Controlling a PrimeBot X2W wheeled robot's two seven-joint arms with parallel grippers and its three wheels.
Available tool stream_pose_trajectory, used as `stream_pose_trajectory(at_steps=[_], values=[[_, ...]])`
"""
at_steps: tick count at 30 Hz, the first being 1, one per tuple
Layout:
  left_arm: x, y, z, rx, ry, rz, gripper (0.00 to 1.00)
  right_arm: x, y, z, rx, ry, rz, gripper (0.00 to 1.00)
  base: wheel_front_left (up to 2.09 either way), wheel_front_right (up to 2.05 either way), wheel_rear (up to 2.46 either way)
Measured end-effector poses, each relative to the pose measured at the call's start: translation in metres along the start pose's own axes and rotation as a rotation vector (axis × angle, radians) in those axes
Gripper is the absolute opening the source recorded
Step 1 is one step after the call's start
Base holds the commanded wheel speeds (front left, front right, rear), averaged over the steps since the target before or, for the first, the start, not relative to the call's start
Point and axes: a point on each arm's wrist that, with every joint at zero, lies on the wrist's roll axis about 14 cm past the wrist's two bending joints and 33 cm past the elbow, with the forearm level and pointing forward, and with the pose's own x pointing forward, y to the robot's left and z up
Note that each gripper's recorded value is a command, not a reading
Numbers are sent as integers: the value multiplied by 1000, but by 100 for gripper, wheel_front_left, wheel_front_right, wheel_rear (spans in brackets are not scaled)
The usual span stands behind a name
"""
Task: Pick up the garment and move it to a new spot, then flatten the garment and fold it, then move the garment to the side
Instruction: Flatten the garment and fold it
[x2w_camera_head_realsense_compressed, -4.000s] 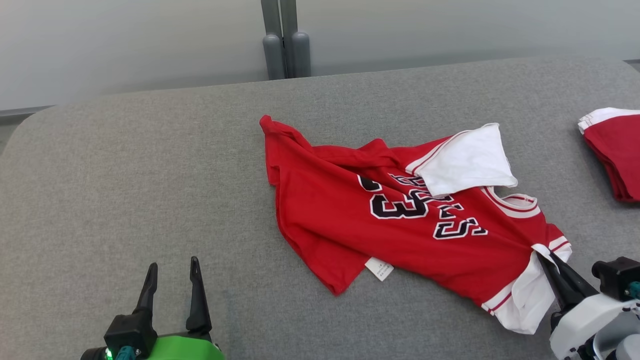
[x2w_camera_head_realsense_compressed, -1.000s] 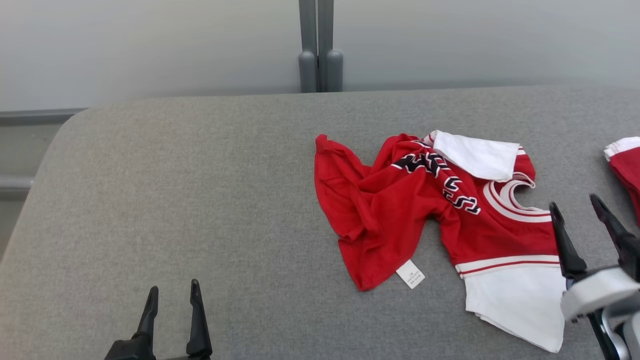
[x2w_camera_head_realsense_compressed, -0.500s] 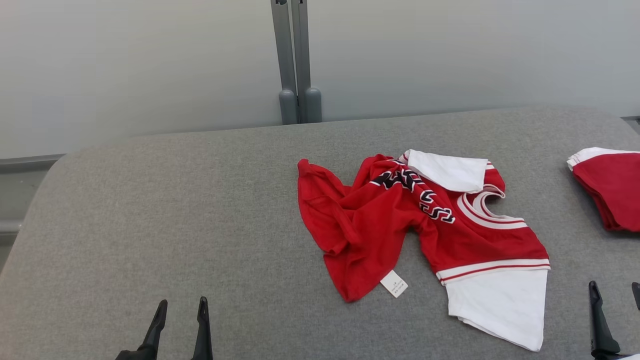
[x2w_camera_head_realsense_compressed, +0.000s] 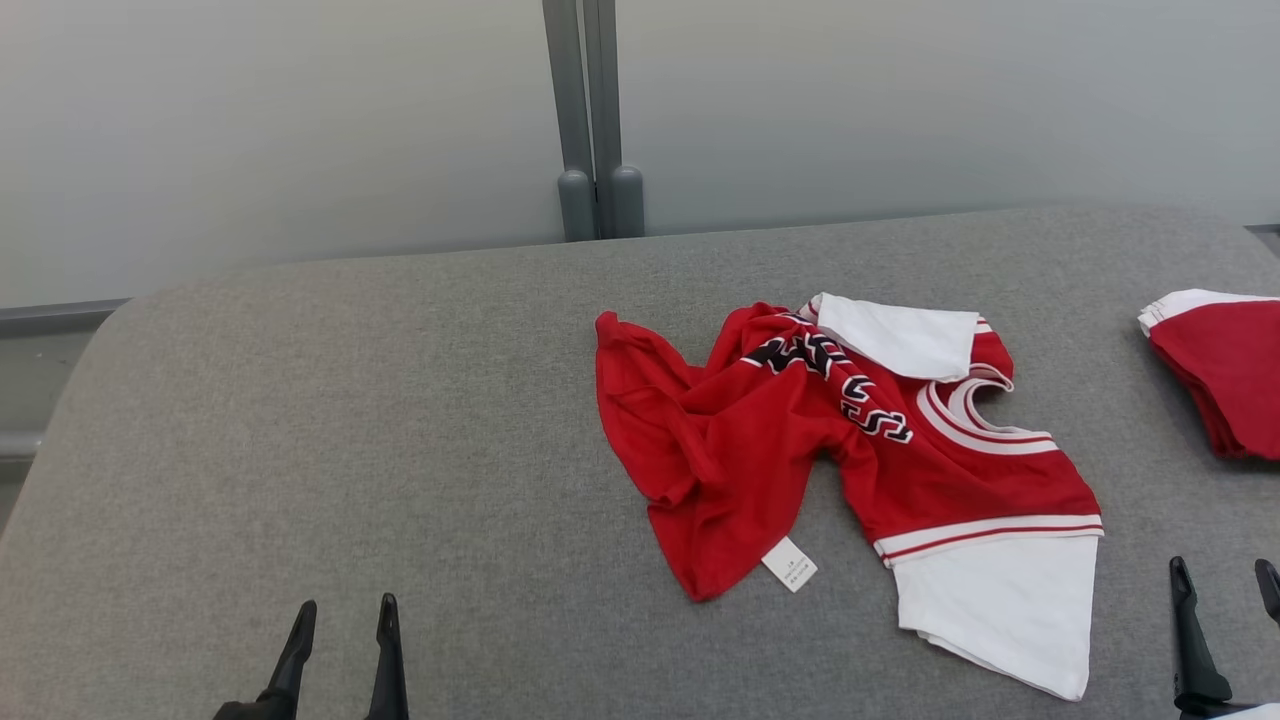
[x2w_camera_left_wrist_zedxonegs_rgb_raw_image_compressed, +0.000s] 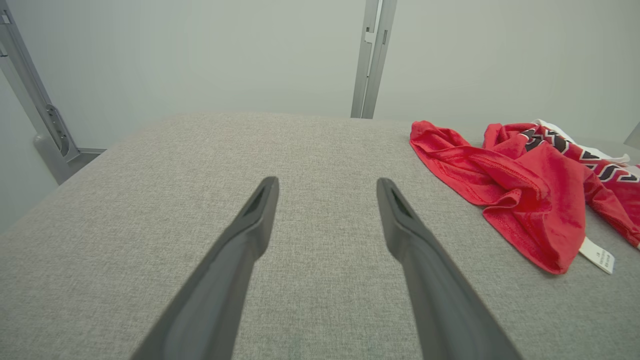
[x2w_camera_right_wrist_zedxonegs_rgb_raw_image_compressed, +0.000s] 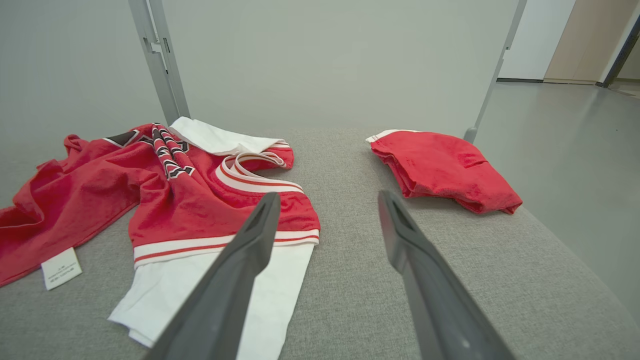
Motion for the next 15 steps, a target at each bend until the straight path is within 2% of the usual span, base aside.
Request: stream_pose_trajectory(at_steps=[12, 15], values=[[0, -2, -4, -1, 13, -5, 100, 2, 9, -1, -1, 3, 28, 100, 0, 0, 0], [5, -15, -6, -21, 20, -42, 100, 5, 14, -5, 3, 17, 46, 100, 0, 0, 0]])
